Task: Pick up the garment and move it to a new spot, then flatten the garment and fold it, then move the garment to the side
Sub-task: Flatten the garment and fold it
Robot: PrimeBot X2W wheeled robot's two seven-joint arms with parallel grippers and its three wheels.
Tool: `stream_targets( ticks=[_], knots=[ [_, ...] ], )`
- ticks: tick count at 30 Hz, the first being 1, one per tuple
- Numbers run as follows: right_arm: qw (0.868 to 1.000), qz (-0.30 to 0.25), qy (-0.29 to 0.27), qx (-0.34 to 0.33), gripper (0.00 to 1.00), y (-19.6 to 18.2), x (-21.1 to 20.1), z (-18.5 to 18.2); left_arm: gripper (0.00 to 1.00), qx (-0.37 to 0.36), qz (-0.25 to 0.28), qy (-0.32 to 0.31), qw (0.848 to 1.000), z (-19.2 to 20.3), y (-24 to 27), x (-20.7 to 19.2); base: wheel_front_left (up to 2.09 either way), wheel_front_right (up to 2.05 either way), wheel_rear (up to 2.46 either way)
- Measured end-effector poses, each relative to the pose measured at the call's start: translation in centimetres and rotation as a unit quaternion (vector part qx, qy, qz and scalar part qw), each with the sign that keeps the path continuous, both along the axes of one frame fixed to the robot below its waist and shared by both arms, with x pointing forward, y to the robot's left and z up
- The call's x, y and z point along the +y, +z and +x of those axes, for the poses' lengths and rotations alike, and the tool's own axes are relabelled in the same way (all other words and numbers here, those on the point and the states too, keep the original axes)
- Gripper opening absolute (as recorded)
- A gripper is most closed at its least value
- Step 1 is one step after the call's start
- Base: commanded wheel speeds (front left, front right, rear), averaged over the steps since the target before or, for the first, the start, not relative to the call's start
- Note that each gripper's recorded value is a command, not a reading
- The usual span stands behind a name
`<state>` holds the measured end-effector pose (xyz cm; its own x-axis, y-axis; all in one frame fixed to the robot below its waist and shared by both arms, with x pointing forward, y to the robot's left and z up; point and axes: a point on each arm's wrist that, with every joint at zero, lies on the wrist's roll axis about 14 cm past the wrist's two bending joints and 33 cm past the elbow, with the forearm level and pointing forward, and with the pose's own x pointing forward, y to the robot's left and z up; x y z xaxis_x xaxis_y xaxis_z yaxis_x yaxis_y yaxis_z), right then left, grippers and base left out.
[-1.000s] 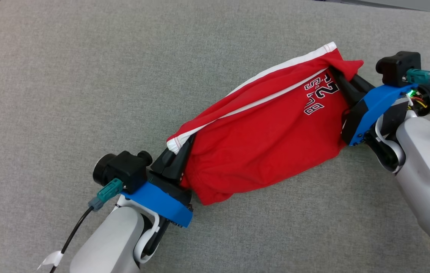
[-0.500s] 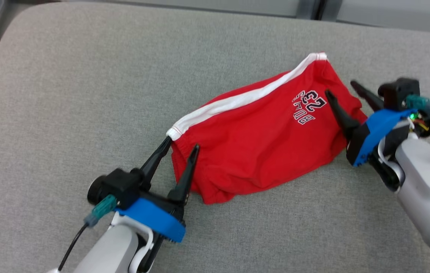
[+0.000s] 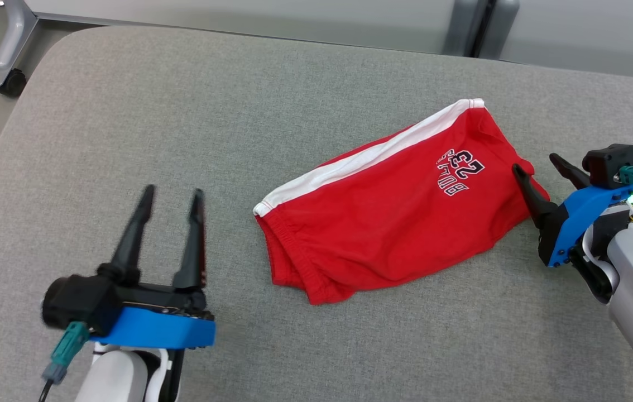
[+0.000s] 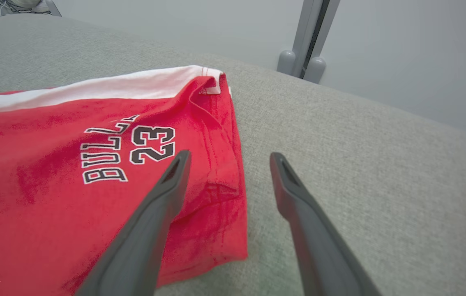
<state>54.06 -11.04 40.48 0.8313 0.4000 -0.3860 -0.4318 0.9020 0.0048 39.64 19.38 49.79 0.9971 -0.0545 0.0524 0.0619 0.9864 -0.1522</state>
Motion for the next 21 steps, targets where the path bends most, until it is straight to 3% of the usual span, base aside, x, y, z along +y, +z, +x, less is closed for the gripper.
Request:
stream_targets(
  ticks=[8,19,20,21],
  knots=[
    [1.000,-0.007,-0.013,0.026,1.00,-1.3,0.1,0.4,1.00,-0.008,0.025,0.076,0.997,-0.6,0.4,3.0,0.00,0.00,0.00],
    [0.995,-0.041,-0.013,0.093,1.00,-4.1,0.5,-0.2,1.00,0.016,0.027,0.087,0.996,-1.6,-1.1,3.7,0.00,0.00,0.00],
    [0.995,-0.041,-0.012,0.093,0.58,-4.0,0.7,-0.3,1.00,0.015,0.026,0.087,0.996,-1.6,-1.1,3.7,0.00,0.00,0.00],
    [0.995,-0.040,-0.011,0.092,0.29,-4.0,0.7,-0.3,1.00,0.015,0.025,0.086,0.996,-1.6,-1.1,3.6,0.00,0.00,0.00]
  ],
)
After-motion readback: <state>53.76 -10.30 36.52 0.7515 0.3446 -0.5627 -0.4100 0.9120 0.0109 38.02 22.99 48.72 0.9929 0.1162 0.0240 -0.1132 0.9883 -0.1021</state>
